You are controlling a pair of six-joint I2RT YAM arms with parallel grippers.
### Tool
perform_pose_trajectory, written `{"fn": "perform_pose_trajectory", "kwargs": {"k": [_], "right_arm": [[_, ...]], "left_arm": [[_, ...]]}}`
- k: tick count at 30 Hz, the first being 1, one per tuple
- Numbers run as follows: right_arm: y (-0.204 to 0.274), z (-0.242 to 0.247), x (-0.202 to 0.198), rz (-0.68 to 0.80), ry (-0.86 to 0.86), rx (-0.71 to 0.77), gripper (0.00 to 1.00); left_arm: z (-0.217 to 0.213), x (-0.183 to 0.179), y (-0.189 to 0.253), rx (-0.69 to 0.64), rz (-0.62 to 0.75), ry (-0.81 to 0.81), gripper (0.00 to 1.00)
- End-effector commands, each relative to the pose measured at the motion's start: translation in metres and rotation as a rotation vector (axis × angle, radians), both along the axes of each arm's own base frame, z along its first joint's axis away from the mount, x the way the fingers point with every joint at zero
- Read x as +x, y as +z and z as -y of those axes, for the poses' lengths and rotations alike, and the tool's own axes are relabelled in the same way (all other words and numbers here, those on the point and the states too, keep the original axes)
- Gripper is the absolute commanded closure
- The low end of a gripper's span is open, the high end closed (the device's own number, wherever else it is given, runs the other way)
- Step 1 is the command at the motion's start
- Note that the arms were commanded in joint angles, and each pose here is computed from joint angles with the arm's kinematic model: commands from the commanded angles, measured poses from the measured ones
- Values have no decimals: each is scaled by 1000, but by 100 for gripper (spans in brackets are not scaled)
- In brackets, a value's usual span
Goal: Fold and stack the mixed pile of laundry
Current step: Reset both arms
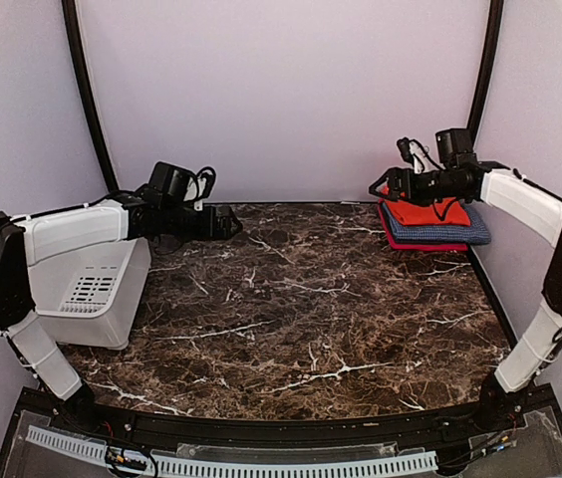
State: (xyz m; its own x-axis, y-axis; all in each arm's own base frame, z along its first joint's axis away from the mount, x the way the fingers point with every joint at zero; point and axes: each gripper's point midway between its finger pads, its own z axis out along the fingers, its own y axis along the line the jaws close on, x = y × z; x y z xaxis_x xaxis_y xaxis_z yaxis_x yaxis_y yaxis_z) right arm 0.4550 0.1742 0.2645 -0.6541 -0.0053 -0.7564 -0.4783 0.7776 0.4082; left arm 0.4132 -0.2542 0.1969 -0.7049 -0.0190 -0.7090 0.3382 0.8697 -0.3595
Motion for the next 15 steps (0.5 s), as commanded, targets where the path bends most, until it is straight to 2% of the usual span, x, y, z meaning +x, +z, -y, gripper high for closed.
{"fn": "perform_pose_trajectory", "kwargs": {"k": [1,5,8,15], "right_arm": [[1,-20,-41,37,36,36,1],[-35,-42,-85,-9,84,52,2],[-66,-53,-107,-53,97,34,1],[-95,-57,-127,-90,96,17,1]], "left_arm": [[2,-29,-41,-62,-139,-2,1],[3,-42,-66,-86,-163,6,1],[2,-53,-84,-56,-184,9,1],[2,-57,-82,-31,-151,13,1]]}}
